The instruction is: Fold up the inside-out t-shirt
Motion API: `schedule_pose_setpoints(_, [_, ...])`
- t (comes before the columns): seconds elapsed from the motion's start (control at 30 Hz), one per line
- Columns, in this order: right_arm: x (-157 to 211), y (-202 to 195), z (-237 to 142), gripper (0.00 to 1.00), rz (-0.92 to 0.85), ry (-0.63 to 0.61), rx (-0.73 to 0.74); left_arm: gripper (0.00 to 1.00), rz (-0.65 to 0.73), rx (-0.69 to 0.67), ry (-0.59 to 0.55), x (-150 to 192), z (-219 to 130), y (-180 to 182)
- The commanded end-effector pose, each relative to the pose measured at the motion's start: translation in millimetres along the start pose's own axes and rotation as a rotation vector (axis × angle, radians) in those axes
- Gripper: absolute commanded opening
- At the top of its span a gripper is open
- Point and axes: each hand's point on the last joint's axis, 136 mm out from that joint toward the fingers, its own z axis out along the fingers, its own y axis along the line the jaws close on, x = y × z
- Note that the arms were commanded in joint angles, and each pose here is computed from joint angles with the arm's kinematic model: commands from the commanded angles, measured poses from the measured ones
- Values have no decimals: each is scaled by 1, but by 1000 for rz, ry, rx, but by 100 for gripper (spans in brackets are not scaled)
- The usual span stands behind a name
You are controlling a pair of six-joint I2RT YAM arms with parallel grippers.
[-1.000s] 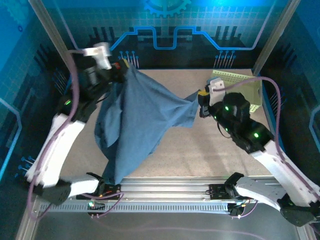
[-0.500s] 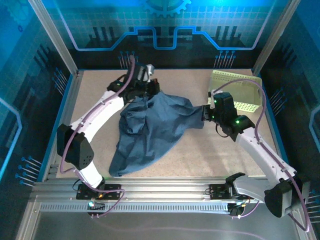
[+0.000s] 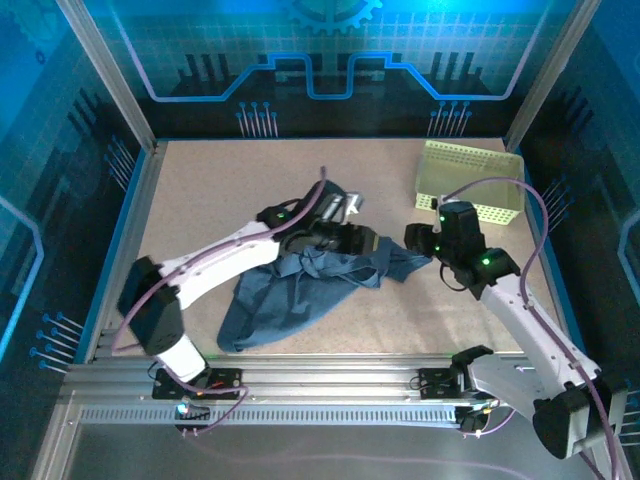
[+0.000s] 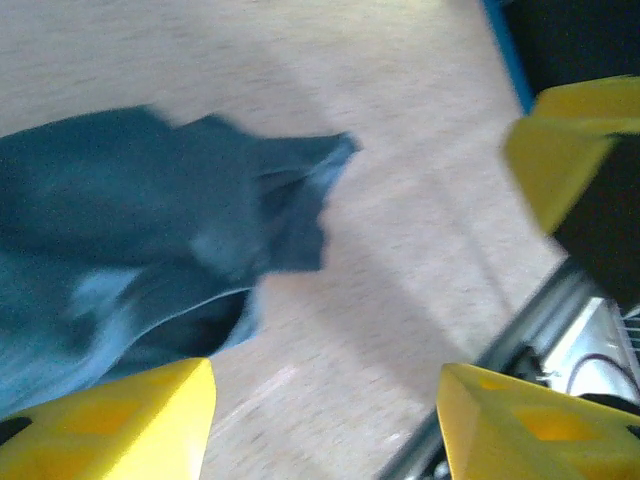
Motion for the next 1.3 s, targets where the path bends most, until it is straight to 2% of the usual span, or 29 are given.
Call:
schedule_pose_setpoints(0.0, [3, 50, 4, 65, -100, 10, -121, 64, -87, -179, -179, -11, -65, 60])
schedule_pose_setpoints(0.1, [24, 93, 15, 70, -167, 51, -206, 67, -225, -274, -205, 10, -88, 125])
schedule_pose_setpoints(0.17, [29, 124, 22, 71, -182, 68, -271, 67, -302, -357, -180, 26, -94, 164])
schedule_pose_setpoints(0.27, [53, 157, 48, 72, -234, 142, -293, 69, -354, -420, -158, 39, -93, 197])
schedule_pose_setpoints(0.47, [88, 208, 90, 73, -313, 252, -344, 71, -437, -394, -124, 44, -72, 220])
schedule_pose_setpoints(0.63, [109, 230, 110, 70, -372, 301, -334, 61, -488, -396, -68, 56, -51, 230])
schedule_pose_setpoints(0.77, [121, 231, 125, 58, -380, 334, -303, 49, -513, -359, -35, 61, -35, 230])
schedule_pose_setpoints(0.9, [116, 222, 124, 27, -403, 320, -255, 33, -521, -350, -17, 64, -29, 231])
schedule_pose_setpoints(0.97, [108, 214, 117, 8, -423, 291, -225, 22, -519, -346, -18, 64, -28, 231])
schedule_pose_setpoints(1.0, [104, 209, 113, 2, -434, 278, -212, 16, -517, -345, -18, 64, -29, 230])
schedule_pose_setpoints(1.07, [95, 198, 103, 0, -451, 241, -181, 0, -519, -332, -29, 62, -33, 225])
schedule_pose_setpoints(1.17, [83, 175, 87, 0, -451, 198, -137, 0, -484, -303, -82, 54, -50, 201])
schedule_pose_setpoints(1.27, [75, 147, 71, 0, -419, 165, -95, 0, -359, -243, -183, 47, -76, 153])
